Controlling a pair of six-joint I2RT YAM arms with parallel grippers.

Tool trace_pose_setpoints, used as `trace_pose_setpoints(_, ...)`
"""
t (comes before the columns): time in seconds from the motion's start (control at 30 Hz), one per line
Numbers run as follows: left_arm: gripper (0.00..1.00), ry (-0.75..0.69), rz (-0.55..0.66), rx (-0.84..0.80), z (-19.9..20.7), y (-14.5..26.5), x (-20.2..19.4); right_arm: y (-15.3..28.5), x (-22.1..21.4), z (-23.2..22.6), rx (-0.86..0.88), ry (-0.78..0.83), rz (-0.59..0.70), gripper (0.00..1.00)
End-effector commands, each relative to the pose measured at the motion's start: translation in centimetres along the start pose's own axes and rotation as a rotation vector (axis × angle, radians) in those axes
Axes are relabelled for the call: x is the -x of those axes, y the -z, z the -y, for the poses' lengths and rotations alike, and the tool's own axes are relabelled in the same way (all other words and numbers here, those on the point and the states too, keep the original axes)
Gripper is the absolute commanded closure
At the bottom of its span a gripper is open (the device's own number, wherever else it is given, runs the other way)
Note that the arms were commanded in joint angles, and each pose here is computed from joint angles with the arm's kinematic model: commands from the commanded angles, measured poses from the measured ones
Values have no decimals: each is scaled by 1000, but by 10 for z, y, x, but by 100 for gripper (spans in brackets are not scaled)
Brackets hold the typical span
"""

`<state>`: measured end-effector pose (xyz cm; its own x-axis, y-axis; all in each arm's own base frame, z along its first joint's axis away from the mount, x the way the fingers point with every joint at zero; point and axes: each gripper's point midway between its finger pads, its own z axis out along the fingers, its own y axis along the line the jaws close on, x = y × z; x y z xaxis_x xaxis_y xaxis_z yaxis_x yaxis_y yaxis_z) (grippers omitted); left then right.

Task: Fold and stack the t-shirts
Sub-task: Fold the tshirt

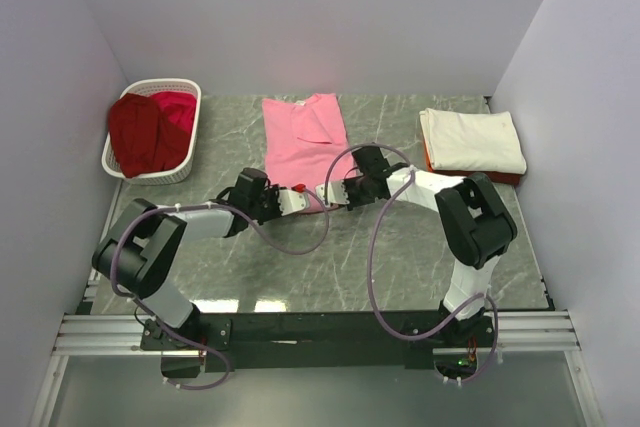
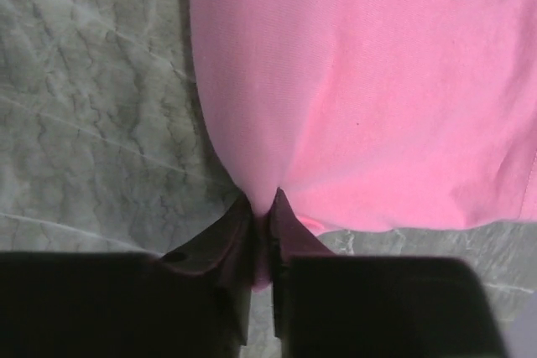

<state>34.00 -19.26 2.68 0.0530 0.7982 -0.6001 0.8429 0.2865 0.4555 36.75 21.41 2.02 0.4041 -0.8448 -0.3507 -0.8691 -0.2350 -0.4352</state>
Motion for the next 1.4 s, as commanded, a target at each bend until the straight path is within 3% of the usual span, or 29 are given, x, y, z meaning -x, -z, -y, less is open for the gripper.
trace_pose_setpoints(0.0,86,3,-13,35,-9,-2,-2,5,8,-2,18,17,27,90)
trace_pose_setpoints(0.07,99,15,0,33,-9,1,2,9,14,-6,27,19,52,94)
trace_pose_setpoints(0.13,99,27,12,14,-3,7,5,18,17,-16,51,13,63,100)
trace_pose_setpoints(0.23,99,39,23,-77,23,27,19,36,24,-45,122,15,92,100)
trace_pose_setpoints(0.27,99,20,78,-96,30,37,39,42,25,-55,143,12,99,100)
trace_pose_setpoints(0.33,99,59,45,-207,63,51,36,62,31,-92,235,10,122,100)
trace_pose_setpoints(0.43,99,50,113,-333,110,74,59,87,37,-139,328,-11,130,100)
trace_pose_setpoints(0.53,100,70,154,-445,149,94,75,110,43,-177,370,-37,152,100)
trace_pose_setpoints(0.63,99,60,156,-496,167,108,80,127,49,-182,307,-77,169,100)
trace_pose_setpoints(0.8,100,12,199,-398,142,107,95,145,51,-118,71,-192,108,100)
trace_pose_setpoints(0.93,99,-16,187,-295,100,89,100,142,42,-56,12,-304,57,100)
trace_pose_setpoints(1.13,99,95,279,-123,-1,65,116,131,20,28,-38,-435,20,100)
trace_pose_setpoints(1.37,99,244,249,9,-101,24,90,105,-8,110,-107,-566,-6,100)
